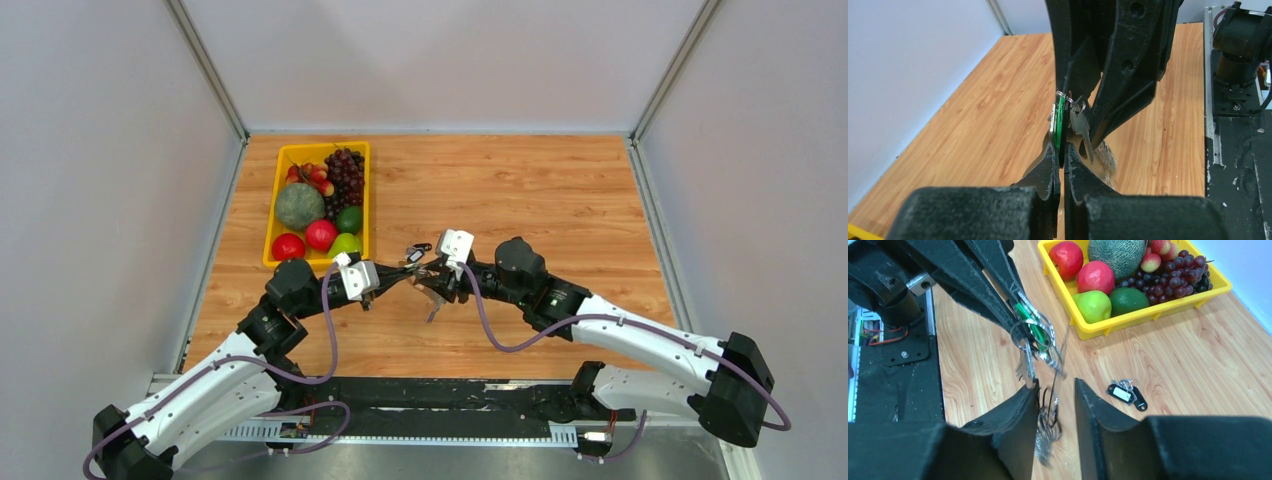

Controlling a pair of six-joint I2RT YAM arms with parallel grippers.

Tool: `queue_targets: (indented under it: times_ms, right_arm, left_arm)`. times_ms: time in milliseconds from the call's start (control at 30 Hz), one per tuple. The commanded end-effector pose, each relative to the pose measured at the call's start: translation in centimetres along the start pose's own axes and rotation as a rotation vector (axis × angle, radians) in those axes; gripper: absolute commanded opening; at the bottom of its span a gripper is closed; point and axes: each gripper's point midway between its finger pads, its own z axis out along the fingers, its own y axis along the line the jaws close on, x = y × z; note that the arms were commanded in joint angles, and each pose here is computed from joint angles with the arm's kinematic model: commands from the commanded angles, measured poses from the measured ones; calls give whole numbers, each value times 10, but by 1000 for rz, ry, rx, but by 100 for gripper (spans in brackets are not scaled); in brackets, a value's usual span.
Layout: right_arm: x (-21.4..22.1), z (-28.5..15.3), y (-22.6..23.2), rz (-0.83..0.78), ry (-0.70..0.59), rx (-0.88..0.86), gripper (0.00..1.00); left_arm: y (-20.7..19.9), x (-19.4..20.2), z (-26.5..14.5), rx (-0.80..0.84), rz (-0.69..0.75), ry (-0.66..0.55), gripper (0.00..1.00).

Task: Remove the keys from the keyring

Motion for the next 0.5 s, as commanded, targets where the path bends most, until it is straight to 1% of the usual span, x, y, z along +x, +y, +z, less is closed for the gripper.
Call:
queue_targets:
  times_ms: [0, 67, 100, 167, 233, 267, 300, 333, 367, 433, 467]
  right_arm:
    - [-12, -3, -9, -52, -59, 54, 26]
    - [-14, -6, -13, -56, -68, 75, 7]
    - [-16, -8, -15, -58, -77, 92, 1]
    - [-21, -13, -22, -65, -98, 133, 0]
    - [-31, -19, -30, -82, -129, 183, 0]
    - [-37, -23, -35, -98, -150, 211, 0]
    - [-43, -26, -39, -118, -169, 233, 0]
    - [-49, -28, -43, -150, -185, 255, 0]
    - [-56, -31, -47, -178, -203, 275, 0]
    - [-70, -35, -53, -247, -238, 304, 0]
    - [-76, -37, -55, -281, -255, 314, 0]
  left_arm:
    - [5, -29, -1, -14, 46, -89, 0]
    - [4, -29, -1, -9, 46, -89, 0]
    - [3, -29, -1, -6, 46, -89, 0]
    - [2, -30, -1, -1, 47, -92, 0]
    - [0, -30, -1, 13, 48, -96, 13]
    - [-1, -30, 0, 17, 42, -99, 28]
    - [-2, -31, 0, 22, 40, -110, 35]
    - [-5, -30, 1, 33, 26, -115, 45]
    - [-7, -33, 1, 40, 30, -129, 48]
    - [-12, -33, 1, 67, 32, -142, 62]
    - [-13, -33, 1, 72, 31, -143, 66]
